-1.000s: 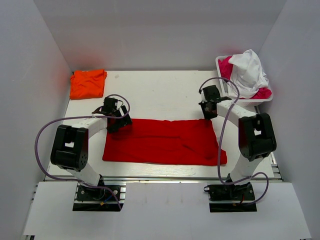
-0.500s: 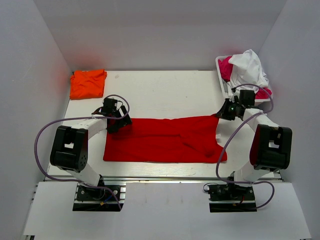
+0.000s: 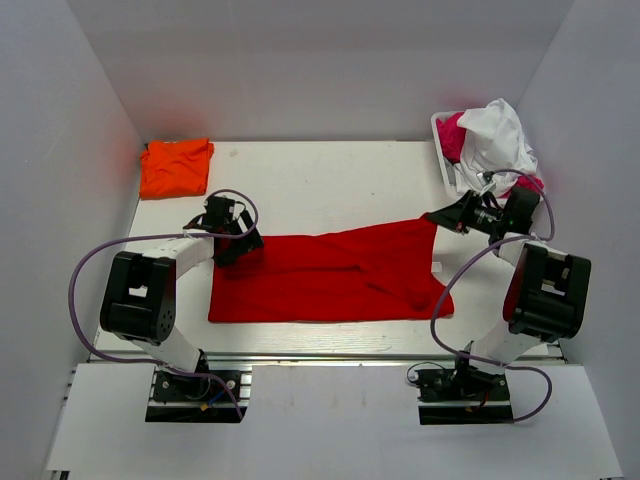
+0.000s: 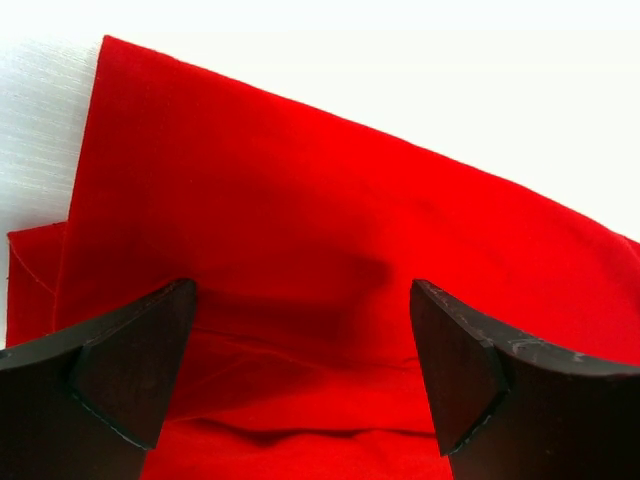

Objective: Fold and stack the t-shirts
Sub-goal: Rotate the tshirt 90 degrees

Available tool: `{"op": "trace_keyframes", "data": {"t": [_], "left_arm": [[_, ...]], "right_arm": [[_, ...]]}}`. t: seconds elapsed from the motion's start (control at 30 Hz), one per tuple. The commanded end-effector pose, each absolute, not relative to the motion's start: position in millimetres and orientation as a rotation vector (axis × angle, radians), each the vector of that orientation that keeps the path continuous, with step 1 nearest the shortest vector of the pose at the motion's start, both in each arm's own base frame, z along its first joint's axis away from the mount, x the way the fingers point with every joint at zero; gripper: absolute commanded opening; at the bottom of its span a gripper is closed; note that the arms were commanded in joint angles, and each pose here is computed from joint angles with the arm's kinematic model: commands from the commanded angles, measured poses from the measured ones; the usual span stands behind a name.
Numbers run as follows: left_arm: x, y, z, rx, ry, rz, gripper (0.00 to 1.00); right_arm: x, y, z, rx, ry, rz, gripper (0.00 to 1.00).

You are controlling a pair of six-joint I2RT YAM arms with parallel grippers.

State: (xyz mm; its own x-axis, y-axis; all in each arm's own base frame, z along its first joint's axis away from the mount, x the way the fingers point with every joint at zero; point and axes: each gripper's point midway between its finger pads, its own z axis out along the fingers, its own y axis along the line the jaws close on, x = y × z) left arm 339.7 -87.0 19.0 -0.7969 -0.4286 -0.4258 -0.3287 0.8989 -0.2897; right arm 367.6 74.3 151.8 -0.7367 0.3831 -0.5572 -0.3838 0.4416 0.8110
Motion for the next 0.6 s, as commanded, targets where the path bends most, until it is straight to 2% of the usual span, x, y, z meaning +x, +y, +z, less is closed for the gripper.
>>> {"op": "trace_keyframes", "data": {"t": [0.0,0.13,0.4,0.57], "left_arm": [[239,-51,-48,-0.659,2.926,0.023,1.00],[240,-52,-46,-0.673,2.914,0.016,1.00],[238,-50,-46,-0.675,2.919,0.035,1.00],[239,-50,-46,-0.688,2.915,0.034,1.00]], "right_arm": [[358,75,185,-0.129,1.854,1.451,0.00],[356,62,177,-0.030,1.854,1.463,0.00],[384,37,136,0.231,1.945,1.347,0.00],[406,24,121,0.195,1.985,1.244,0.00]]}}
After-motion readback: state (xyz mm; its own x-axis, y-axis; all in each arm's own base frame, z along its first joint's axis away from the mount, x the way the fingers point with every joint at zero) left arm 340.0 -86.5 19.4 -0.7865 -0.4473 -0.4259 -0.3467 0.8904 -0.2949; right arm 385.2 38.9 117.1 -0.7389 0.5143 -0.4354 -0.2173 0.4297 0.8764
